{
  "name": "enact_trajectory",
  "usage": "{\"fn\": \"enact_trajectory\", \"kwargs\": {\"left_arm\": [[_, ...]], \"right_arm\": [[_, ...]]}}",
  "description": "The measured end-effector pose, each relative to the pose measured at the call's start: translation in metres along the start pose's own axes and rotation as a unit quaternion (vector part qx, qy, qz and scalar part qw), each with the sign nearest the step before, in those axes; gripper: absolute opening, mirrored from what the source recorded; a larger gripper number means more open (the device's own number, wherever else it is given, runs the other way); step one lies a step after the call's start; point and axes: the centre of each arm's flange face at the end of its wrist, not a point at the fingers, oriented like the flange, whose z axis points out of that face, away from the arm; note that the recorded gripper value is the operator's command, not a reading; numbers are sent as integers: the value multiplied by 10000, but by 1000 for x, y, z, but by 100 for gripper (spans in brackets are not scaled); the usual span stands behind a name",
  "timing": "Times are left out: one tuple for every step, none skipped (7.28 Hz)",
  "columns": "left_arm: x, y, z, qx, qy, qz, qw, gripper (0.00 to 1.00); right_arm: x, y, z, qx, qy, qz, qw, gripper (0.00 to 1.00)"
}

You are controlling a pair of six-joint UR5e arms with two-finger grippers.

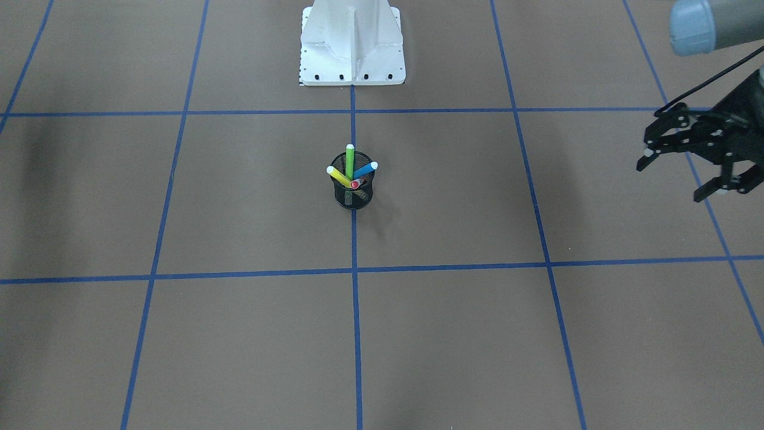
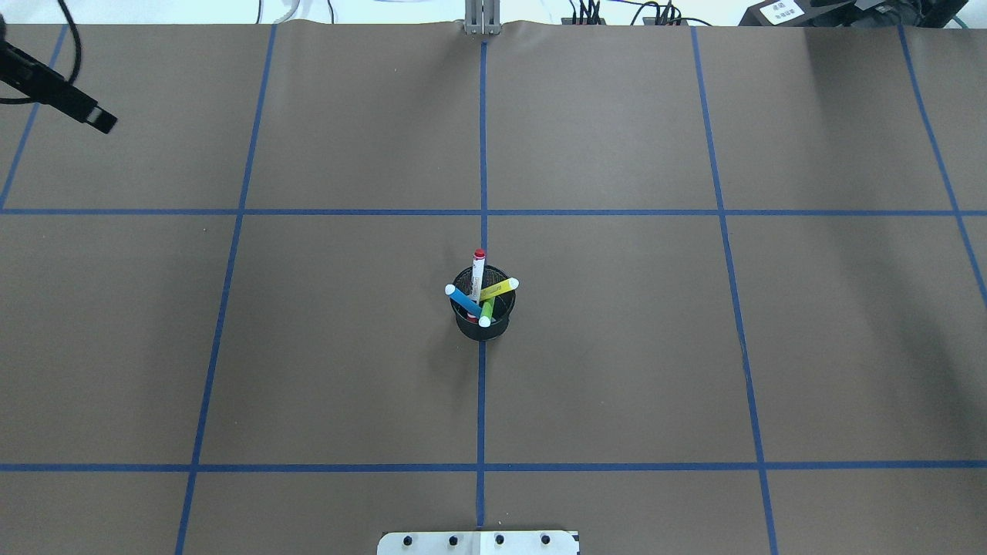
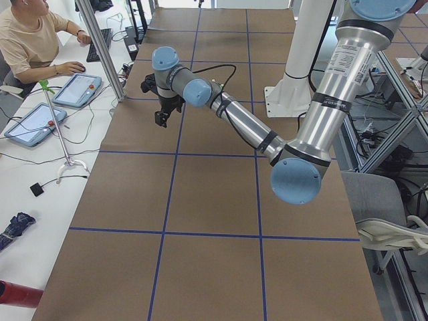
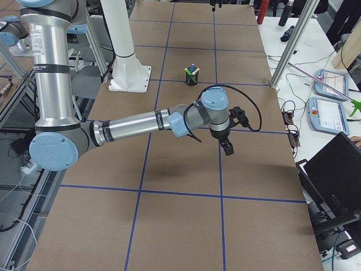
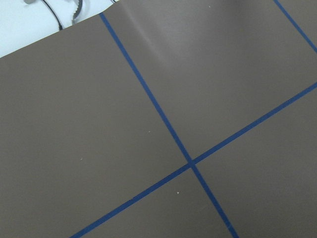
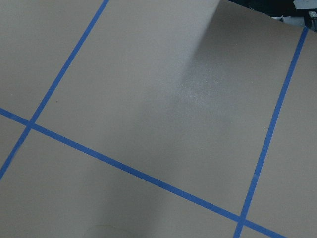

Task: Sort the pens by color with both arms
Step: 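Move the left gripper over the black mesh pen cup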

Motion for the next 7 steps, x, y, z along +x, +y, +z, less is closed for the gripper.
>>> {"fn": "enact_trajectory", "kwargs": {"left_arm": [[40, -26, 17, -264, -41, 58, 9996, 100], [86, -49, 35, -511, -98, 26, 9986, 100], [132, -71, 58, -702, -192, -49, 9973, 100], [171, -99, 84, -880, -266, -126, 9957, 100], [199, -127, 105, -1045, -307, -234, 9938, 100], [231, -155, 125, -1211, -307, -402, 9914, 100], [260, -178, 139, -1366, -300, -560, 9886, 99]], "right_arm": [[0, 0, 1, -7, -3, -2, 10000, 100], [0, 0, 1, -13, -5, 0, 10000, 100], [0, 0, 1, -16, -5, 1, 10000, 100], [0, 0, 2, -21, -4, 3, 10000, 100], [1, 1, 3, -28, -1, 9, 10000, 100], [1, 1, 3, -37, 3, 17, 10000, 100], [2, 1, 4, -44, 9, 23, 10000, 100]]}}
